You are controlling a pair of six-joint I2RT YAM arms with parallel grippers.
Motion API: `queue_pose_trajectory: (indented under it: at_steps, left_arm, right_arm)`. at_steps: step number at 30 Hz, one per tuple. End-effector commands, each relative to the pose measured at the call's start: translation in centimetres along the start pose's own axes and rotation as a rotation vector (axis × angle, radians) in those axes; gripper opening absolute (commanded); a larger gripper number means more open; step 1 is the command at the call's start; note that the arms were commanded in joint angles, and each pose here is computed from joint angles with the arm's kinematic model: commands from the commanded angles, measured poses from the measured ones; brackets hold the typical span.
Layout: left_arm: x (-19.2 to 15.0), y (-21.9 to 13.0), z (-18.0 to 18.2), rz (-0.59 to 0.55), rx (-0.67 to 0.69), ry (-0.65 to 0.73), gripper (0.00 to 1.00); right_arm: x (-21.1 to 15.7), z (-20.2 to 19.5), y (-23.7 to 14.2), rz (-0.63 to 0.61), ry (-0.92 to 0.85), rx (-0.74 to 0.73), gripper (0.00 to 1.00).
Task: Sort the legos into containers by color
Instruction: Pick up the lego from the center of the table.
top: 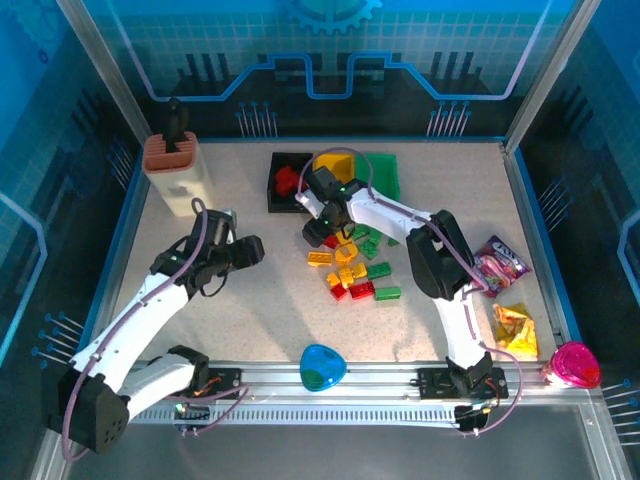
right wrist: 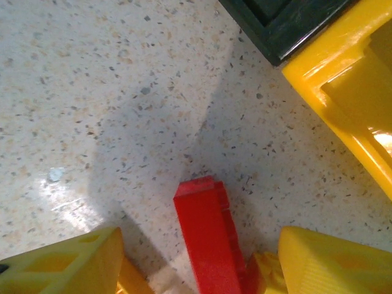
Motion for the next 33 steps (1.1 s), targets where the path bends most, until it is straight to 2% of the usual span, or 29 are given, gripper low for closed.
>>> queue_pose_trajectory:
  at_steps: [1, 8, 15, 18, 27, 33]
  left_arm:
    - [-0.8, -0.1, 0.6, -0.004, 0.02, -0.024, 0.65]
    - [-1.6, 0.0, 1.0, -0.002, 0.024, -0.031, 0.64]
    - [-2.0, 0.2, 1.1, -0.01, 0.022, -0.033, 0.64]
    - [-1.9, 0.1, 1.2, -0.014, 0.025, -0.03, 0.63]
    - [-1.7, -1.2, 1.2, -0.07, 0.01, -0.033, 0.63]
    - [-2.2, -1.5, 0.7, -0.094, -0.04, -0.058, 0.62]
  right_arm:
    - [-0.8, -0.3, 1.1, 0.056, -0.035, -0.047, 0.66]
    - [-1.7, -0.2, 3.0, 0.097, -0.054, -0.07, 0.54]
    - [-1.9, 0.9, 2.4, 0.087, -0.068, -0.079, 0.28]
    - [-1.4, 1.8, 1.1, 0.057, -0.063, -0.066, 0.21]
    - [3.2, 4.2, -5.6, -0.154, -0.004, 0.028, 0.19]
    - [6.5, 5.3, -8.1, -0.27, 0.024, 0.077, 0.19]
Point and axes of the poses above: each hand's point on the last joint's axis, 136 mm out from that joint toward the fingers, its own y axis out along the fingers, its own z axis along the line the jaws close on, x = y × z, the point moved 1 cm from there along -y, back along the fingers, and after that the axes turned 15 degrees about y, right-handed, at the moved point
